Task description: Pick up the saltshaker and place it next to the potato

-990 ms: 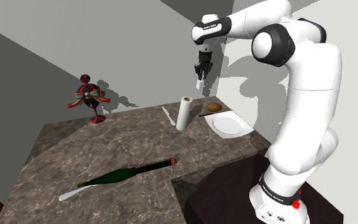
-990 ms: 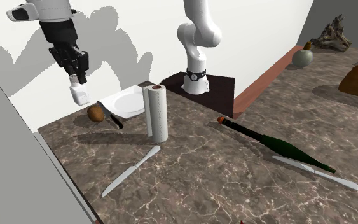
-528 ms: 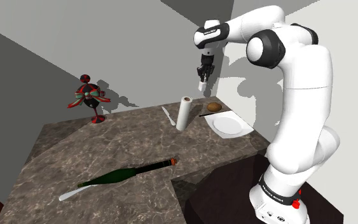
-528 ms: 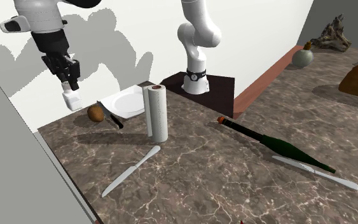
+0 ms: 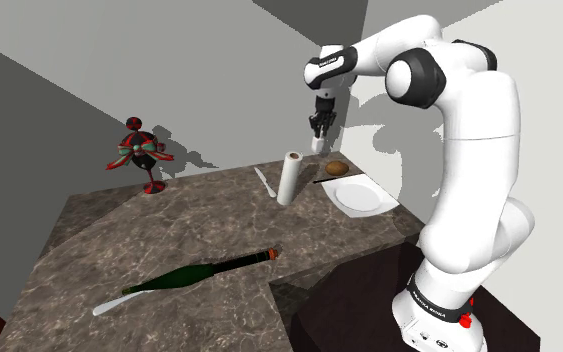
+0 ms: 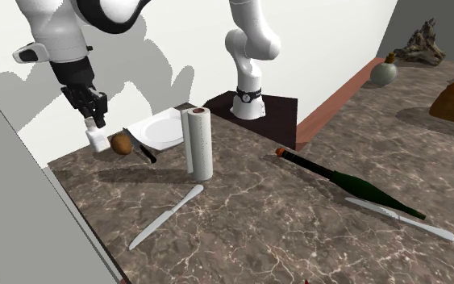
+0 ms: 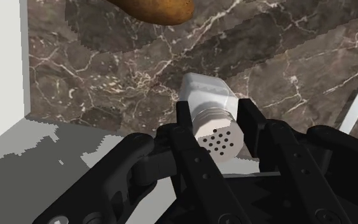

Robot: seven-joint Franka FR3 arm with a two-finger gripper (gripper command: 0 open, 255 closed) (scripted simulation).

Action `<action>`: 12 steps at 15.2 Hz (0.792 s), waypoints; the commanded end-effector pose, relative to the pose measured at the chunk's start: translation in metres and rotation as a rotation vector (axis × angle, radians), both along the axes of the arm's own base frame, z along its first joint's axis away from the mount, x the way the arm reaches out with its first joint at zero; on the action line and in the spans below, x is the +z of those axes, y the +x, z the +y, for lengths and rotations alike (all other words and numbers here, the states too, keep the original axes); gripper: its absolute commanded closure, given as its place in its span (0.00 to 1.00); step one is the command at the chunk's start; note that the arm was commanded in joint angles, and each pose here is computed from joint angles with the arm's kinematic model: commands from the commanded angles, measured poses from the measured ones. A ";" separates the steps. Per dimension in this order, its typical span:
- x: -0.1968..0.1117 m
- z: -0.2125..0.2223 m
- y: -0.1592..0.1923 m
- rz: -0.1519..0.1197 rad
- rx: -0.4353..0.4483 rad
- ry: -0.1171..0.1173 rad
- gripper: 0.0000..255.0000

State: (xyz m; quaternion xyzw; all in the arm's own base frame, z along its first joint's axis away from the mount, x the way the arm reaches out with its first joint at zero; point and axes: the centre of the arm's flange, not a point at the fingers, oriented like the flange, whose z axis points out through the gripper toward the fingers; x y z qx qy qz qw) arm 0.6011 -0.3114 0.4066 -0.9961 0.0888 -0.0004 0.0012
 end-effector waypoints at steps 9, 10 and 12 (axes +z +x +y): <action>-0.053 0.000 0.001 0.000 0.000 0.000 1.00; -0.058 0.000 0.001 0.000 0.000 0.000 1.00; -0.069 0.000 0.001 0.000 0.000 0.000 1.00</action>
